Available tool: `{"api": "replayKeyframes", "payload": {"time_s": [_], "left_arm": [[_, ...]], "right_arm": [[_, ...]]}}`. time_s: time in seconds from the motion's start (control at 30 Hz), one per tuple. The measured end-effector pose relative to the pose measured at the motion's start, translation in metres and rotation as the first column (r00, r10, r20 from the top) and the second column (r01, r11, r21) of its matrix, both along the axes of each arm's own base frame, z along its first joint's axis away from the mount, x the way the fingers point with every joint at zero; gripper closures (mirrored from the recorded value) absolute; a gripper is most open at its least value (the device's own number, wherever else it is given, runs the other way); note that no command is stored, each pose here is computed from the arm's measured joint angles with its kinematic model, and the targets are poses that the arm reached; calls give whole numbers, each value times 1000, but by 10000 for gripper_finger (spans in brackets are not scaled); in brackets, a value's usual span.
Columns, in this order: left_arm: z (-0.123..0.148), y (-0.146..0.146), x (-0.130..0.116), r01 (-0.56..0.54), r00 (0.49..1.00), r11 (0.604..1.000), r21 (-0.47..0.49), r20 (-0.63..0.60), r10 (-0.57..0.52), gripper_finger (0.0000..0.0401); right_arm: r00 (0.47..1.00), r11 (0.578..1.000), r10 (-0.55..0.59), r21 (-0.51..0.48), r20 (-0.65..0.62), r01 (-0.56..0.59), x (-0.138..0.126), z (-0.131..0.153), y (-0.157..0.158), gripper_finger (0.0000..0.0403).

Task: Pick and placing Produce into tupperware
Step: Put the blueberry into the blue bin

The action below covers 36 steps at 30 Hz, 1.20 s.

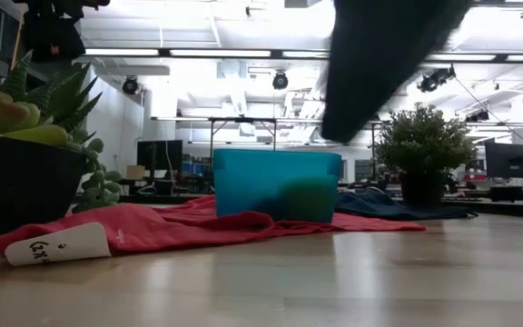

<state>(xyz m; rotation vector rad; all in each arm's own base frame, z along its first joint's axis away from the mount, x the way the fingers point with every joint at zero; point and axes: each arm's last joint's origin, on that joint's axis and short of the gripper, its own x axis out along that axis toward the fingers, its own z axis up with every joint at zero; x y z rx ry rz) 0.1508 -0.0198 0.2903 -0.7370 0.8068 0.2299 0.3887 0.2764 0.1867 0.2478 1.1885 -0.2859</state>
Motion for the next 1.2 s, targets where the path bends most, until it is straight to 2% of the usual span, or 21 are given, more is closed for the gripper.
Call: {"api": "replayKeyframes", "payload": {"time_s": [0.17, 0.43, 0.77, 1.2], "left_arm": [[0, 0, 0, 0, 1000, 1000, 0, -1, 0, 208], [0, 0, 0, 0, 1000, 1000, 0, 0, 0, 208], [-2, 0, -2, 0, 1000, 1000, 4, -28, 0, 208], [-6, 1, -6, 0, 996, 1000, 11, -86, 1, 208]], "right_arm": [[999, 998, -1, -64, 36, 3, 7, 22, -9, 361], [998, 994, 17, -112, 63, -10, 22, 52, -33, 361], [1000, 979, 13, -205, -22, -17, 25, 82, -71, 361], [998, 978, -40, -202, 43, 48, 20, 138, -142, 361]]}}
